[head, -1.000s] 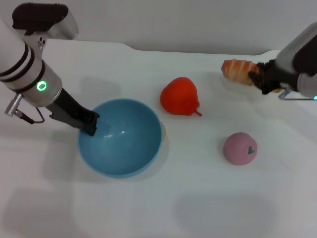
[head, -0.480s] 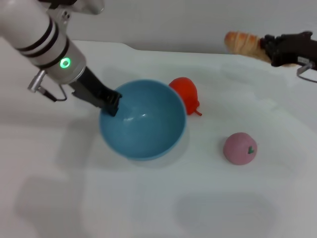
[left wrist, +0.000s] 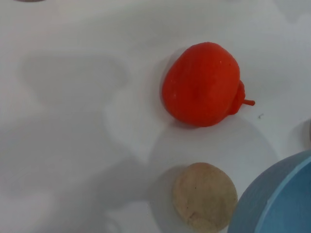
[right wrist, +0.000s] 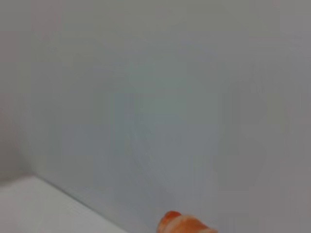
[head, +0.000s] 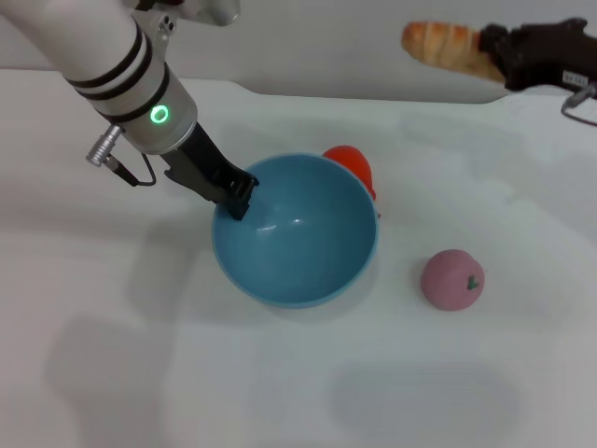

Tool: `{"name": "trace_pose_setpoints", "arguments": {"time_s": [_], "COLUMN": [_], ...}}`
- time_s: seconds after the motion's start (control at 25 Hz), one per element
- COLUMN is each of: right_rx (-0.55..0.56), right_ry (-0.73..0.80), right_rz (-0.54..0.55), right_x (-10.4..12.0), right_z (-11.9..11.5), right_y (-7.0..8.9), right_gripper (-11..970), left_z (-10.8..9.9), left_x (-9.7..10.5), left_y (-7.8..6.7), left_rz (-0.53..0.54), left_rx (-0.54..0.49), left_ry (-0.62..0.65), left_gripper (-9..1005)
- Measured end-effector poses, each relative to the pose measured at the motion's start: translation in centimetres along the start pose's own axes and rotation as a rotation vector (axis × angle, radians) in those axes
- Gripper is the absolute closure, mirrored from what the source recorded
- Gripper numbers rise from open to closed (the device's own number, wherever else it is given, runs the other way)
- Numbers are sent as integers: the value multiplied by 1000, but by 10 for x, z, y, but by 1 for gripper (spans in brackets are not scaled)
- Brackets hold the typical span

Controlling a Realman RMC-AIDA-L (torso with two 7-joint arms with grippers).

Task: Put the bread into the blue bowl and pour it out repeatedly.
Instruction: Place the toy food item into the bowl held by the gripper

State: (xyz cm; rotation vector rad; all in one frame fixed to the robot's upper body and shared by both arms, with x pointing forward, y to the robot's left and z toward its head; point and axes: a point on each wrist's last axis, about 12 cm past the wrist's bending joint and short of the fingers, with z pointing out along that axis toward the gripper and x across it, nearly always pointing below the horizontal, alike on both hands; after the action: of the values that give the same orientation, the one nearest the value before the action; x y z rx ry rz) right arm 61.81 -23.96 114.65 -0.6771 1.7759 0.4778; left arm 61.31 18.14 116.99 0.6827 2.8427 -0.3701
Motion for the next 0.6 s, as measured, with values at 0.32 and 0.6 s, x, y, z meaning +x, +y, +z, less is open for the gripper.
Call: {"name": "trace_pose_setpoints", "arguments": {"time_s": [0.32,0.6], "right_rx": [-201,-425], "right_ry": [-136,-175], "right_rz": [18,-11], "right_x": [-27,-26], "right_z": [-14,-19], "right_y": [23,53], "right_gripper": [951,951], "left_z": [15,16], "left_x": [-4,-10], "left_y": [-10,-17], "left_rz": [21,23], "left_rx": [28,68], "left_ry": [19,-3], "left_gripper": [993,993]}}
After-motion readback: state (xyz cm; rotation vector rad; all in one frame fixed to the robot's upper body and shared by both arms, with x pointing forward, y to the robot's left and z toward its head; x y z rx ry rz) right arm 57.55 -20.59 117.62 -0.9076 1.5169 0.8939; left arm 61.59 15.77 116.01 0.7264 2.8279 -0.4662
